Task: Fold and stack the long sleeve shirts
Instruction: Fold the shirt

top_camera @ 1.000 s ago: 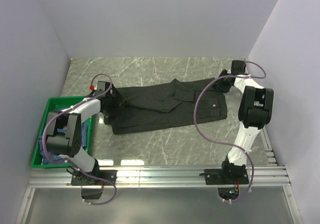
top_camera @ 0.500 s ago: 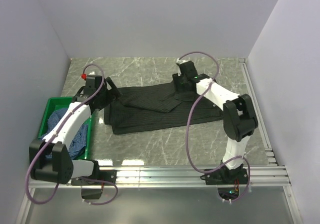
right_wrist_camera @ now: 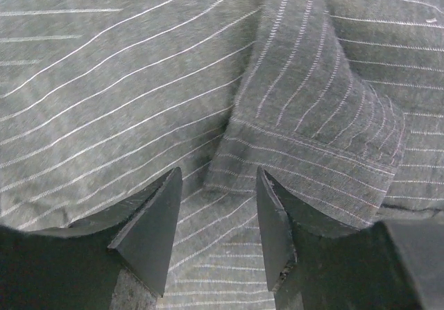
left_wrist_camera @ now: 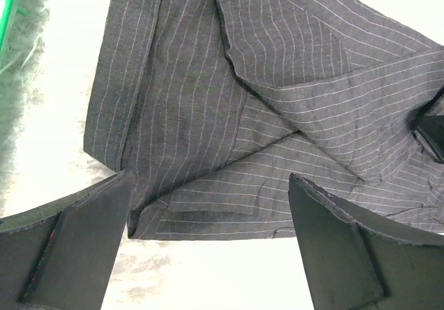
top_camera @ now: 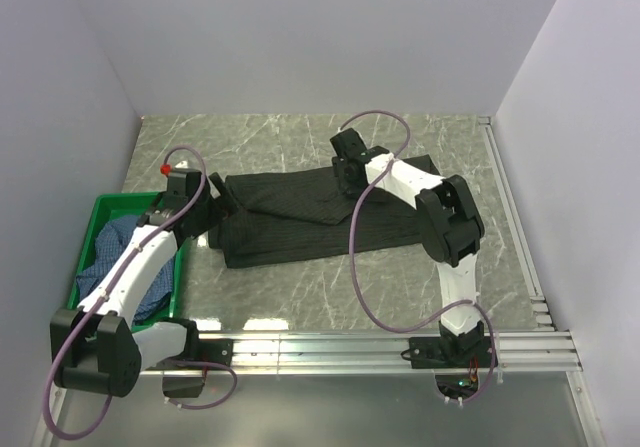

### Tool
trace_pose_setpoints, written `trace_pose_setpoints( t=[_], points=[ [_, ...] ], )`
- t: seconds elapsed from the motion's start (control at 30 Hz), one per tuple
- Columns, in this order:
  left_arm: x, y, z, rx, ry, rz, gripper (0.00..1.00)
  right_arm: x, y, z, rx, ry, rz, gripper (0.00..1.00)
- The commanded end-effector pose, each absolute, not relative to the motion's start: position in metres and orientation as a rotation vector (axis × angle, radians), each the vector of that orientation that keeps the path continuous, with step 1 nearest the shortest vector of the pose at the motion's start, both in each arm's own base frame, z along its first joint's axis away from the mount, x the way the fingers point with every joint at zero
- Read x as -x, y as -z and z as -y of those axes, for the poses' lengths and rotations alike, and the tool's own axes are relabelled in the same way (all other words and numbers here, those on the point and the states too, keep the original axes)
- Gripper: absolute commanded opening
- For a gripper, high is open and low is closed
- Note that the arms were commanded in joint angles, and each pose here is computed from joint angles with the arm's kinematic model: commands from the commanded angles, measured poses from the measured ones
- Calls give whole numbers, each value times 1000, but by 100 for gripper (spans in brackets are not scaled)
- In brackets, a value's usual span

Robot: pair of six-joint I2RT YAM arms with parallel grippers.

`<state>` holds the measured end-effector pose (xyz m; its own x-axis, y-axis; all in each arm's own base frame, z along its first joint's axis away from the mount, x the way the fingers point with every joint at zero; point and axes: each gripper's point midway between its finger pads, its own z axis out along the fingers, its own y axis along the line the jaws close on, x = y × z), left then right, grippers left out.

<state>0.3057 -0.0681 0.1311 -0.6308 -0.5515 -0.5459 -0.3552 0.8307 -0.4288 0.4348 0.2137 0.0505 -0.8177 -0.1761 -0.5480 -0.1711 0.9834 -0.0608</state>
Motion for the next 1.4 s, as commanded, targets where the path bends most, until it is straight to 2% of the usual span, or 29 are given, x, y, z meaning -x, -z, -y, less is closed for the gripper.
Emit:
trace_pose_setpoints(
  t=[0.0, 0.2, 0.3, 0.4, 0.43, 0.5, 0.53, 0.6, 0.87, 1.23, 1.3, 1.37],
  points=[
    [-307, -141, 69, 655, 399, -2268, 99, -444, -55, -209, 117, 65, -2534, 54],
    [-308, -133, 83, 683, 485, -2282, 98, -445, -44, -199, 52, 148, -2533, 50],
    [-308, -130, 83, 681, 472, -2289, 98, -448, -45, -196, 47, 172, -2515, 42],
    [-308, -129, 84, 679, 470, -2289, 97, -450, -48, -190, 45, 210, -2500, 33],
    [-307, -129, 84, 677, 471, -2290, 97, -450, -50, -190, 47, 213, -2496, 26],
    [-306, -124, 87, 683, 478, -2300, 97, -451, -54, -187, 53, 221, -2486, 18],
    [-306, -123, 87, 685, 482, -2300, 97, -451, -58, -187, 57, 219, -2481, 9],
    [-306, -119, 94, 681, 499, -2312, 97, -450, -66, -186, 65, 225, -2472, 0],
    [-308, -110, 120, 635, 510, -2355, 97, -448, -106, -168, 65, 242, -2415, 0],
    [-305, -111, 121, 618, 488, -2352, 97, -457, -54, -169, -49, 243, -2475, 0],
    [-305, -113, 120, 616, 481, -2347, 97, -461, -49, -167, -79, 276, -2464, 4],
    [-304, -112, 118, 615, 473, -2346, 97, -465, -47, -166, -92, 289, -2454, 12]
  ],
)
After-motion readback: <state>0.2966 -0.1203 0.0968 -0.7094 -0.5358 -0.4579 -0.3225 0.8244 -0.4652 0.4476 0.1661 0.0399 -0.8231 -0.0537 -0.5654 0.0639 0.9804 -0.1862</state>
